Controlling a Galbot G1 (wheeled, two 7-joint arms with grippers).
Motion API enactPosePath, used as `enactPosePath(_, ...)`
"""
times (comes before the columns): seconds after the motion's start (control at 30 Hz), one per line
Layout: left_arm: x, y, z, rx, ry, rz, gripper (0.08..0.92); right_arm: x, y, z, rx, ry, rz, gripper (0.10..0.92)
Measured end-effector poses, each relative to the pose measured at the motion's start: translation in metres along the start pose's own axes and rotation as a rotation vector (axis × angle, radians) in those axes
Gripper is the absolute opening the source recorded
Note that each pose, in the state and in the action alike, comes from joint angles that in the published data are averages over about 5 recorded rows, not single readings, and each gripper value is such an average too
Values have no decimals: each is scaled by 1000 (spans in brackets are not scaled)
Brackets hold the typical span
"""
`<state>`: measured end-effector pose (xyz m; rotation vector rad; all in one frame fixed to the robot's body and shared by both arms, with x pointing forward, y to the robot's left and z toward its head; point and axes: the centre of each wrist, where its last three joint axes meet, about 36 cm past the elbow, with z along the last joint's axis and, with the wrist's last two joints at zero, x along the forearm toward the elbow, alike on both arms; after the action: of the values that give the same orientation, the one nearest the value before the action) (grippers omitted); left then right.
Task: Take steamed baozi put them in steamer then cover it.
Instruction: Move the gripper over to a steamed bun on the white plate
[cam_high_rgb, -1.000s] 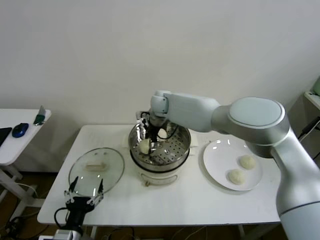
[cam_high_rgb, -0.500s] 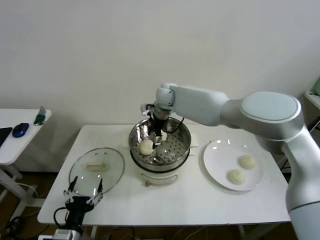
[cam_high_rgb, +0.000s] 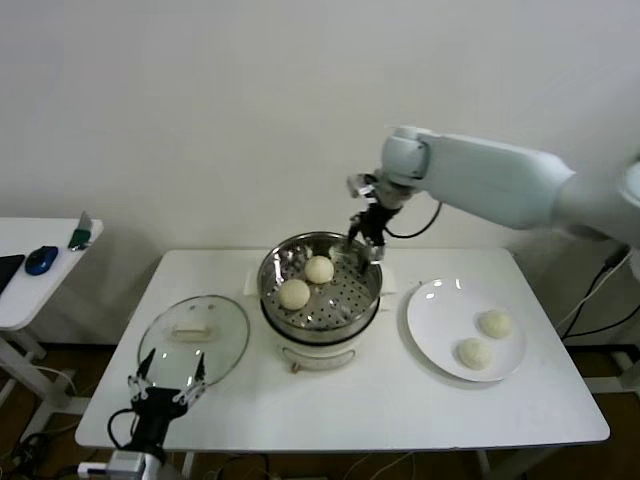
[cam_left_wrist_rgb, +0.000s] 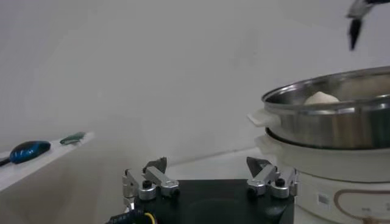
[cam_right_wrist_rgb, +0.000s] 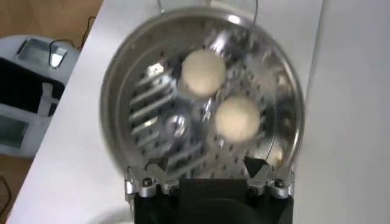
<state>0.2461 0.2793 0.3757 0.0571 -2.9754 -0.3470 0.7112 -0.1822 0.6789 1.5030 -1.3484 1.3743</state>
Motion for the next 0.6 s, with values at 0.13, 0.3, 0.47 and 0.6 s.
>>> enactPosePath(0.13,-1,1,-1,1,-4,6,823,1,25,47,-28,24,-7,823)
enactPosePath(0.3,-1,2,-4,2,-8,3,823,-16,60,108,-76,58,-27,823)
enactPosePath(0.47,0,3,-5,-2,-4,-8,823,-42,90,154,-103,97,-53,823)
enactPosePath(0.6,3,4,-5,-4,2,-14,823,-66,110,179,-116,124,-77,823)
